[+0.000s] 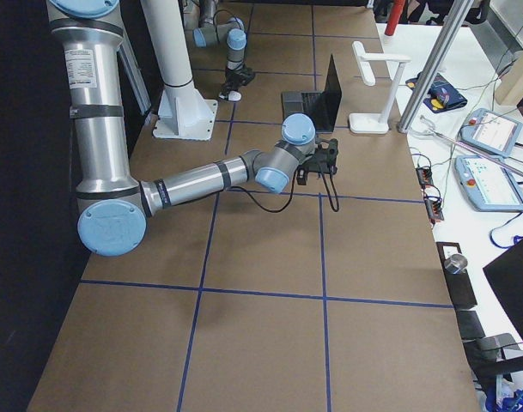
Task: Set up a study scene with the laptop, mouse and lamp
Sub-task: 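Grasp the white mouse with the left gripper while the right gripper withdraws, then carry the white mouse with the left gripper over the black mousepad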
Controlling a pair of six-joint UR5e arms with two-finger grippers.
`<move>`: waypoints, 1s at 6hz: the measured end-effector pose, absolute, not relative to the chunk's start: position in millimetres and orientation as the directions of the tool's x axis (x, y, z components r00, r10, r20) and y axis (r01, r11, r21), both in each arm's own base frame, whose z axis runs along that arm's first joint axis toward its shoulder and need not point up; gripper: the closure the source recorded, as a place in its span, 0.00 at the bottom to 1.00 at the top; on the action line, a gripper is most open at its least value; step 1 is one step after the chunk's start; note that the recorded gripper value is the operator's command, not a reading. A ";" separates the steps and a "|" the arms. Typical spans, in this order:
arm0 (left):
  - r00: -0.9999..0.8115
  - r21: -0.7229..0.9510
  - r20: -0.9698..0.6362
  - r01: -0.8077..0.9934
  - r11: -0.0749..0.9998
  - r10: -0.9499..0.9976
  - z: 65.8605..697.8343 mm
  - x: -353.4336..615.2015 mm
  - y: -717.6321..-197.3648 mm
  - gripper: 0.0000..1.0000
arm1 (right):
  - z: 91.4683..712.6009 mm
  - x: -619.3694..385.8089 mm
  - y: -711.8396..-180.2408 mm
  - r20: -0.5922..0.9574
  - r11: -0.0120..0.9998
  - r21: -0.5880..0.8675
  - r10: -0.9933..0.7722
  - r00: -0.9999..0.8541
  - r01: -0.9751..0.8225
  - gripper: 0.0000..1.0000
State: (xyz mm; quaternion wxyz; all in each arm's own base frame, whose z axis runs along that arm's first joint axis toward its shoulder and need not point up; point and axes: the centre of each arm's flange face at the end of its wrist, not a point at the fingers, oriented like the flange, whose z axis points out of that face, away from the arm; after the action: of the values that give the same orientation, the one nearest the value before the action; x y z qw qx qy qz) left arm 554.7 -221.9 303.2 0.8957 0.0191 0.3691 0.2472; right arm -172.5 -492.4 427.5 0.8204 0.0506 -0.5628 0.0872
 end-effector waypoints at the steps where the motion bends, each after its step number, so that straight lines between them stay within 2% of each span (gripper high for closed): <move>1: 0.604 0.217 -0.653 -0.428 0.877 0.456 301.8 554.0 -221.9 1.00 | 426.0 -172.4 -492.0 0.933 0.980 -0.014 0.084 0.349 -0.198 0.00; 3: 0.587 0.238 -0.671 -0.408 0.882 0.453 283.8 541.3 -226.9 1.00 | 424.0 -171.5 -491.4 0.934 0.980 -0.013 0.082 0.347 -0.198 0.00; 6: 0.523 0.330 -0.728 -0.298 0.896 0.443 197.7 536.3 -278.8 1.00 | 423.8 -164.1 -489.6 0.935 0.978 -0.014 0.087 0.344 -0.209 0.00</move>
State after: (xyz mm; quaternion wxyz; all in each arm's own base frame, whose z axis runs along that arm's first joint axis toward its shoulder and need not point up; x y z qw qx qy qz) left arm 536.3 -278.8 197.7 0.8688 0.0823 0.4394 0.2131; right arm -164.1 -489.6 423.8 0.8181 0.0540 -0.5654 0.0903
